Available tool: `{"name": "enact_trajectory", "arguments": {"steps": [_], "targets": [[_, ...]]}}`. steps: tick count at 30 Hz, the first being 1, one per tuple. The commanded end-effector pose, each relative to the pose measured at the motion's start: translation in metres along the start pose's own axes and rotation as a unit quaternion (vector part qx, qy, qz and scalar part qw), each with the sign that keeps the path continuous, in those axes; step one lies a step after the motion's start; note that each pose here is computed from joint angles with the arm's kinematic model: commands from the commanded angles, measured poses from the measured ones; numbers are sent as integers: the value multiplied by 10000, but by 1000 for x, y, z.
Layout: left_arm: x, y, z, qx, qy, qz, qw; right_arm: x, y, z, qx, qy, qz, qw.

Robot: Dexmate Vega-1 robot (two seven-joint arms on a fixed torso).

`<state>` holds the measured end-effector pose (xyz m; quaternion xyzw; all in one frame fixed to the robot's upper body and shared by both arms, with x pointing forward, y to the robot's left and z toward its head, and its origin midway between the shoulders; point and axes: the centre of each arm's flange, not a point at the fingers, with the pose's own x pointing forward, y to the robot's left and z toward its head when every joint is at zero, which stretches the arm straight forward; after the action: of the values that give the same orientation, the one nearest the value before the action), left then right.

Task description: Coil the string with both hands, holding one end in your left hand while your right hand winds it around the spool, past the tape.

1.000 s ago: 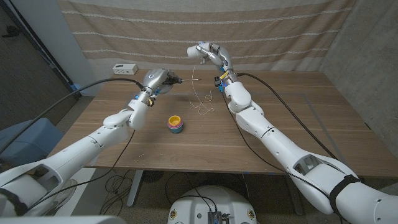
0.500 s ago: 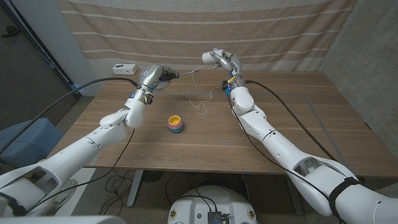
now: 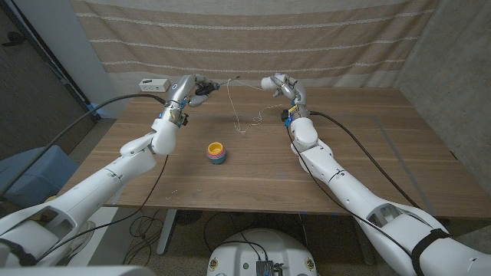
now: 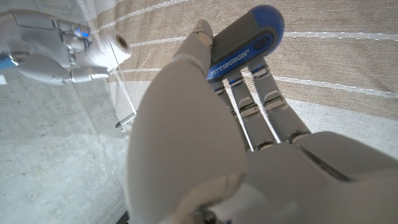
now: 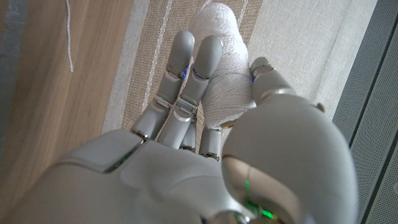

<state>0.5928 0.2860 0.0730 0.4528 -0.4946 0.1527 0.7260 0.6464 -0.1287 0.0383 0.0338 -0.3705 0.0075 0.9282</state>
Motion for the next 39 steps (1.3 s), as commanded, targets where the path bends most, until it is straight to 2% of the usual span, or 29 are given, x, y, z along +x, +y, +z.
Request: {"name": "enact_trajectory", "arguments": {"steps": [1, 7, 11, 14, 19, 21, 23, 24, 25, 27, 31, 32, 33, 37, 39], "targets": [[8, 5, 1, -155, 48, -47, 9999, -29, -17, -29, 122, 318, -195, 9992], [15, 5, 5, 188, 37, -143, 9997, -56, -22, -49, 302, 584, -124, 9978], [21, 3, 6, 336, 56, -217, 9992, -75, -23, -58, 283, 762, 168, 9965], [26, 1, 10, 431, 23, -256, 9987, -87, -23, -60, 322, 841, 516, 9946], [32, -5, 16, 647, -75, -307, 9974, -98, -24, -59, 453, 859, 1489, 9841], [34, -7, 19, 758, -110, -324, 9965, -102, -24, -57, 540, 862, 1776, 9788], [37, -10, 21, 829, -139, -364, 9958, -105, -24, -51, 708, 880, 2247, 9679], [37, -10, 21, 830, -139, -364, 9958, -105, -24, -51, 717, 883, 2260, 9675], [39, -12, 22, 891, -156, -380, 9952, -107, -22, -47, 831, 873, 2560, 9591], [40, -14, 24, 934, -175, -399, 9947, -108, -19, -43, 963, 838, 2826, 9507], [43, -16, 28, 1079, -219, -459, 9929, -110, -14, -31, 1236, 605, 3123, 9400], [43, -16, 28, 1082, -218, -460, 9928, -110, -14, -31, 1241, 599, 3128, 9398], [45, -17, 30, 1143, -236, -512, 9918, -110, -11, -24, 1355, 451, 3179, 9373], [47, -19, 32, 1105, -242, -668, 9913, -109, -3, -9, 1444, 129, 3303, 9327], [48, -20, 33, 1115, -256, -715, 9909, -106, 2, -4, 1606, -6, 3430, 9255]]}}
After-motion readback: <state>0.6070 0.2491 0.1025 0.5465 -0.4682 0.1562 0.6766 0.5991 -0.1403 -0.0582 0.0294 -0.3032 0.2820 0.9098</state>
